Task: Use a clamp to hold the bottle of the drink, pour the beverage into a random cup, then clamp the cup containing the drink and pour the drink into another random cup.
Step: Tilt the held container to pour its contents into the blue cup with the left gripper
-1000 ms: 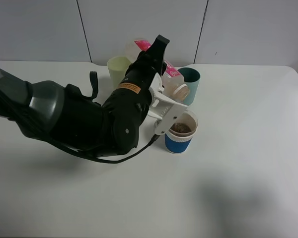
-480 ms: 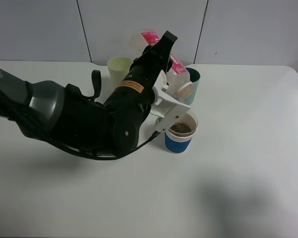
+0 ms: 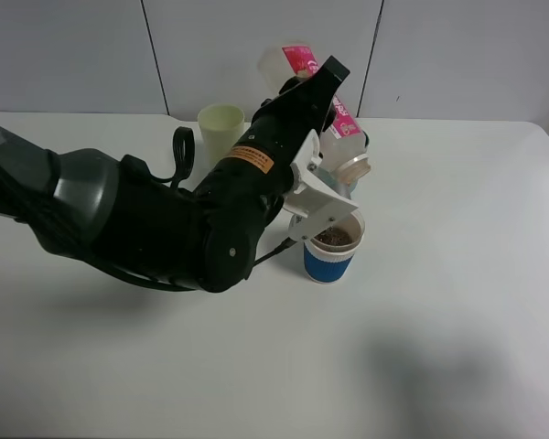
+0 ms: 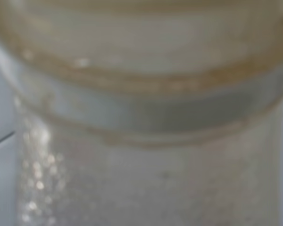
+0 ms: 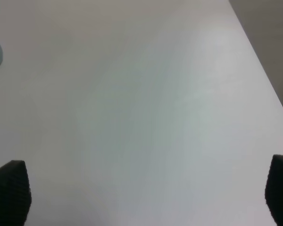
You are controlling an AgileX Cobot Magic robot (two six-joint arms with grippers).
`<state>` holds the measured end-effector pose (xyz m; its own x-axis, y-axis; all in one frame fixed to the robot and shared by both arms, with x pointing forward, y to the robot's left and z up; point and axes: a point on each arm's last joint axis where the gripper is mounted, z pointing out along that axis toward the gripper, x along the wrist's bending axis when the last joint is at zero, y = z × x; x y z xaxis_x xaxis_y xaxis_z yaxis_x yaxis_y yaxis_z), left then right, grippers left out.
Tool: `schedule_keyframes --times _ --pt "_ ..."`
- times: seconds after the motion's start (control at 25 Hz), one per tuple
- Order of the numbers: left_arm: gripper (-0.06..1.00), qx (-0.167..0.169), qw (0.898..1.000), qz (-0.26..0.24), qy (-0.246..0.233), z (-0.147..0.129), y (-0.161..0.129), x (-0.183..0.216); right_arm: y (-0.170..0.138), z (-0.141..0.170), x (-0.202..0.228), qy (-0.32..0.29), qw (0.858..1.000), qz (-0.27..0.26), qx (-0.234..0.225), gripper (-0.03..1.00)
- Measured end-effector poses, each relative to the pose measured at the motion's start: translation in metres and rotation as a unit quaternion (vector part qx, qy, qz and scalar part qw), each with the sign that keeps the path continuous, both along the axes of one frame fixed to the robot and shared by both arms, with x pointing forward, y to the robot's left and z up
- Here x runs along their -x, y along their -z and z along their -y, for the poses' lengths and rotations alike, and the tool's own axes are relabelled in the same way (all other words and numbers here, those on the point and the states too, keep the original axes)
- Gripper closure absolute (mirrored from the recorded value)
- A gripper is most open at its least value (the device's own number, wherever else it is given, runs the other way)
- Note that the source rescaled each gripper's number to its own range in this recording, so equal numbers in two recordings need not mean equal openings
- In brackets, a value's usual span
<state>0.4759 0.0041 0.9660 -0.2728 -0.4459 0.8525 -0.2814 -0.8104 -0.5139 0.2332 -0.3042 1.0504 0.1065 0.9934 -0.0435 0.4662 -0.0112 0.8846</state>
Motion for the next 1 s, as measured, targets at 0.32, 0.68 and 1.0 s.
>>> schedule_keyframes --times 0.32,0.68,1.0 --pt "0.92 -0.009 1.000 0.013 0.019 0.003 -0.002 0.002 0.000 0.000 0.000 0.000 1.000 0.000 0.000 -0.03" --pt "0.92 0.092 0.994 -0.056 -0.001 -0.002 0.003 -0.001 0.000 0.000 0.000 0.000 1.000 0.000 0.000 -0.03" --pt "0.92 0.276 0.940 -0.200 -0.032 -0.014 0.005 0.003 0.000 0.000 0.000 0.000 1.000 0.000 0.000 -0.03"
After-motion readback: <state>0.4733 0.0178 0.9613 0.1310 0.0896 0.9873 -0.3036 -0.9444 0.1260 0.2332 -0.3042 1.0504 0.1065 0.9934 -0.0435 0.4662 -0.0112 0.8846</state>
